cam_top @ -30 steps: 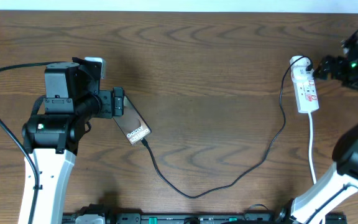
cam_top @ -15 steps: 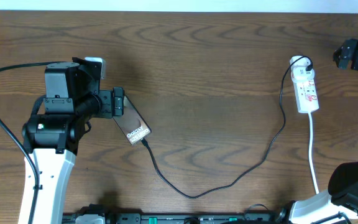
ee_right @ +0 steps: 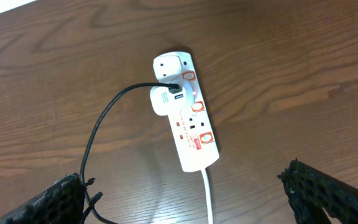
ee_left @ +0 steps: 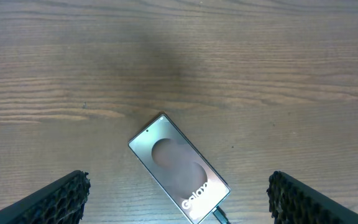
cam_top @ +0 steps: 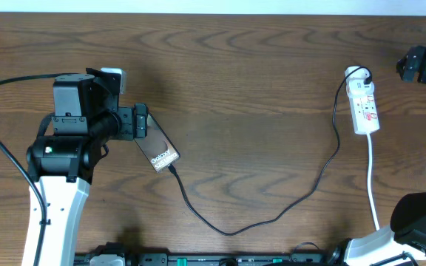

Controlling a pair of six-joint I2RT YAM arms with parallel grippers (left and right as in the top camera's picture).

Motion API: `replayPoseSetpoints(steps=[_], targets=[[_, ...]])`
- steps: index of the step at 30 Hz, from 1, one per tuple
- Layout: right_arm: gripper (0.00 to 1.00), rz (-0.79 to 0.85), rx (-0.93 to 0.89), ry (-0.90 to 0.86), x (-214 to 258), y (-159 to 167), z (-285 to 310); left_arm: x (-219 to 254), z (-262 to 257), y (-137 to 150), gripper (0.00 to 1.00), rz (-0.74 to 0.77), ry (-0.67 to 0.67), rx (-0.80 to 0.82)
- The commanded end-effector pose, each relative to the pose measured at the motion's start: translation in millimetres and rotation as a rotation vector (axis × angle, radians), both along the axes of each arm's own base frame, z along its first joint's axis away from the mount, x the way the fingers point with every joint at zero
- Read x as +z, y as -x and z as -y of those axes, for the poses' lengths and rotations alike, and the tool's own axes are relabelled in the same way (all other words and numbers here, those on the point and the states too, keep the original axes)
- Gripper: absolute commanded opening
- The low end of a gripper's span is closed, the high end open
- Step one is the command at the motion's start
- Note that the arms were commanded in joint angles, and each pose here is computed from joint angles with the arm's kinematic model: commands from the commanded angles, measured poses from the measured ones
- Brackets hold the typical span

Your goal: Plug charger to phone and switch on socket

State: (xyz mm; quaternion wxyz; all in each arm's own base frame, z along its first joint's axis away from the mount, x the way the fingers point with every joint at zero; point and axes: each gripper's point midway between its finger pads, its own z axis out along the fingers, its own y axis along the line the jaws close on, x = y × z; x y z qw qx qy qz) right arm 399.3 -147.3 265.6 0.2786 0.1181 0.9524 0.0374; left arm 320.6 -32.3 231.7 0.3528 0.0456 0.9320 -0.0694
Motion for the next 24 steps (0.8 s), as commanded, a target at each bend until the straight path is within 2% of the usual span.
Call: replayPoseSetpoints(steps=[1,4,9,15,21,24], targets=[[0.99,0.0,-0.008,-0.009,-1,-1,0,2,-1,-1,0.92,0.008,-0.021,-0.008],[0.99,0.0,-0.008,-0.009,-1,-1,0,4,-1,6,0.92,0.003,-0.021,-0.008],[0.99,0.0,-0.008,-0.009,-1,-1,0,1,-7,49,0.92,-0.059,-0.043,0.008],[0.99,0.0,-0.008,-0.009,-1,-1,0,-21,-8,88,0.92,-0.028,-0.042,0.008],[0.99,0.0,-0.008,-0.009,-1,-1,0,-40,-7,91,0.92,0.123,-0.035,0.009],[0.99,0.0,-0.008,-0.009,-1,-1,0,-42,-7,80,0.92,0.308,-0.029,0.012]])
